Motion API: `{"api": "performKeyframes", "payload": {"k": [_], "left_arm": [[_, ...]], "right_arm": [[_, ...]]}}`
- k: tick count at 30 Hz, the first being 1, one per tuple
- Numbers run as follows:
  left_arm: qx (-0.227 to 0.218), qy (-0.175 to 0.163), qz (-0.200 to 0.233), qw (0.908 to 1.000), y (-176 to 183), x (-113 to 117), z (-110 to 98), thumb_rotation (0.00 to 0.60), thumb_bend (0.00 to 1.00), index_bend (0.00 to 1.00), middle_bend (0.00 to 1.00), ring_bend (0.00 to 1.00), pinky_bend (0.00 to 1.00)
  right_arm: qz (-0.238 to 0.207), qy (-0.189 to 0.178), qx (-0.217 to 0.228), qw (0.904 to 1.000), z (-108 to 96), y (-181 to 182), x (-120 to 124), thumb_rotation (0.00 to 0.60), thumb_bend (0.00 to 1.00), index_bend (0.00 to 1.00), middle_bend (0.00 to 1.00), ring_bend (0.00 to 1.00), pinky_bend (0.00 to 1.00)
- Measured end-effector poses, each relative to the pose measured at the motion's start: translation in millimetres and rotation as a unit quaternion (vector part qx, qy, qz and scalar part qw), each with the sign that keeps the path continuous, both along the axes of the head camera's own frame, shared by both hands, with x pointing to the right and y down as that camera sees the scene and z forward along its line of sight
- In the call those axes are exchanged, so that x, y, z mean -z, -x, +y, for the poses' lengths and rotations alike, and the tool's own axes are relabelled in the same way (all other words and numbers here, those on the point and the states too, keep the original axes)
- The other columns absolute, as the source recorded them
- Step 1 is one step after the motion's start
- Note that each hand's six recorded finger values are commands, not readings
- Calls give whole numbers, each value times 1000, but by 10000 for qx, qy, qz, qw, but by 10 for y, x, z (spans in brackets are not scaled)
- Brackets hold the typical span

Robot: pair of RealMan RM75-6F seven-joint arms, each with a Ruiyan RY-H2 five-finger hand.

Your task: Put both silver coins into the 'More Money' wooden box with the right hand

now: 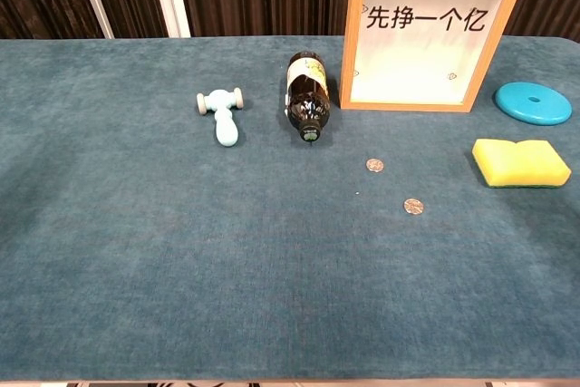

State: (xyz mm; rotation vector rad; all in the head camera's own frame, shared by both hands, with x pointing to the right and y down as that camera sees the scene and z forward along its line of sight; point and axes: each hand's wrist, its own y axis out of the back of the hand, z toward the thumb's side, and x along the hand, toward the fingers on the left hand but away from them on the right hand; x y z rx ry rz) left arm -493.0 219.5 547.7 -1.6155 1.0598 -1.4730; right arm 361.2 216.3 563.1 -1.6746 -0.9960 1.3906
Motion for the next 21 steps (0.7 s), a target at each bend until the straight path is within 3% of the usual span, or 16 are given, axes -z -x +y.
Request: {"api": "performKeyframes", "payload": {"k": [11, 21], "left_arm": [[63, 15, 79, 9999, 9, 5, 1, 600, 399, 98, 0, 0, 0], [103, 41, 123, 9999, 18, 1, 1, 600, 399, 98, 0, 0, 0]], "right_arm": [[-426, 757, 422, 9953, -75, 654, -524, 600, 410, 235, 47, 0, 0], [-401, 810, 636, 9939, -118, 1017, -899, 600, 410, 281, 47, 0, 0]]}}
